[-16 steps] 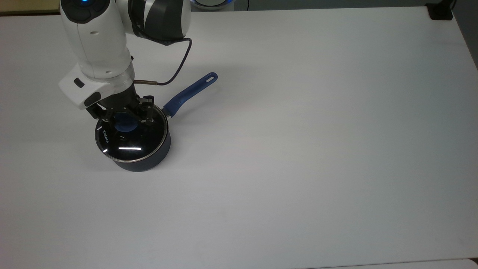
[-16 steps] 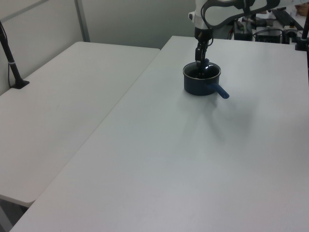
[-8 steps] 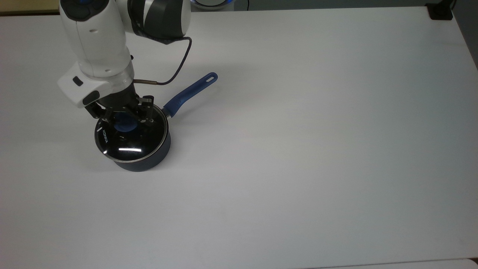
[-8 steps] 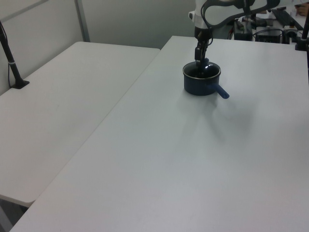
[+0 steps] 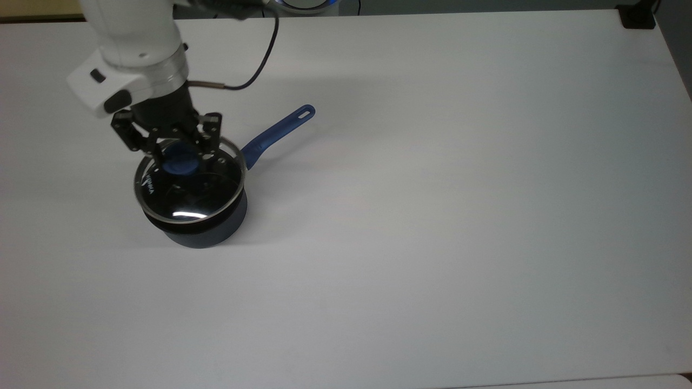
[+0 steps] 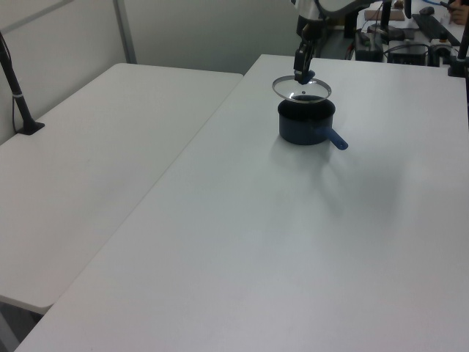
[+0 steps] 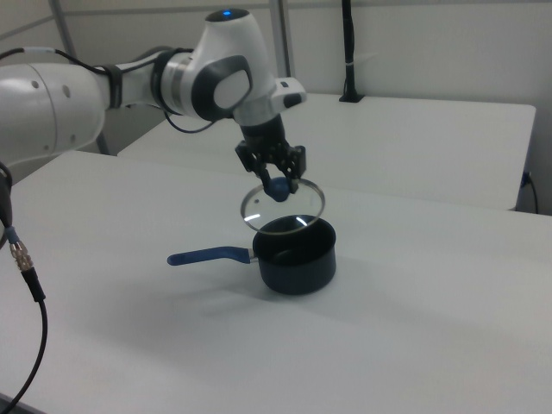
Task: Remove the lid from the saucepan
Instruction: 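Lift the glass lid up off the saucepan rim, then carry the lid away from the saucepan and lower it onto the table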
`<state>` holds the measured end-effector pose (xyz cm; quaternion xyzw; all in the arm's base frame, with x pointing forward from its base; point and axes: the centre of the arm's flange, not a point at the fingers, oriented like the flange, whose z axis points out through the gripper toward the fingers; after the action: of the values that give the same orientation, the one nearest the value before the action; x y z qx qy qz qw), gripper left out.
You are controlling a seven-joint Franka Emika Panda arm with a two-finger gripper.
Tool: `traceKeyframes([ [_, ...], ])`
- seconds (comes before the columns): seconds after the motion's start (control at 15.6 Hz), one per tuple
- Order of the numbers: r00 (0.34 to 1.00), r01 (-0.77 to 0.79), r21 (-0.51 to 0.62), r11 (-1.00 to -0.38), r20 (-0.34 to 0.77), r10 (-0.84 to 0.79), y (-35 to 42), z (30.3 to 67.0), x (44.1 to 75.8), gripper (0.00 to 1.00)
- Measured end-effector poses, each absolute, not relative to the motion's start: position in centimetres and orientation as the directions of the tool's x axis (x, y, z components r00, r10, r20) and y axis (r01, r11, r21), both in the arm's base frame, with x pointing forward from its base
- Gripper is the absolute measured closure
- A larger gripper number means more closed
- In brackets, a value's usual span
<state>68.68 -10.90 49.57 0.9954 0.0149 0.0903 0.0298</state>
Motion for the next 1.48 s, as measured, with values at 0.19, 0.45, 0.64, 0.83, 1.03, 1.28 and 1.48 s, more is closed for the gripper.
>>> traceKeyframes([
  [0.19, 0.983, 0.048, 0.048, -0.998, 0.175, 0.056, -6.3, 50.7, 68.7, 0.4],
  [0.45, 0.984, 0.079, 0.026, -0.997, 0.156, 0.082, 2.7, 51.3, 68.3, 0.4],
  [0.64, 0.984, 0.081, 0.012, -0.997, 0.156, 0.082, 8.6, 51.2, 67.8, 0.4],
  [0.83, 0.987, 0.068, 0.002, -0.998, 0.144, 0.067, 13.1, 50.6, 67.0, 0.4],
  [1.03, 0.992, 0.059, 0.003, -0.998, 0.114, 0.059, 15.6, 48.7, 66.7, 0.4],
  [1.28, 0.996, 0.075, 0.028, -0.997, 0.048, 0.076, 16.9, 44.2, 66.9, 0.4],
  [1.48, 0.995, 0.097, 0.057, -0.994, -0.003, 0.096, 18.0, 40.4, 67.1, 0.4],
])
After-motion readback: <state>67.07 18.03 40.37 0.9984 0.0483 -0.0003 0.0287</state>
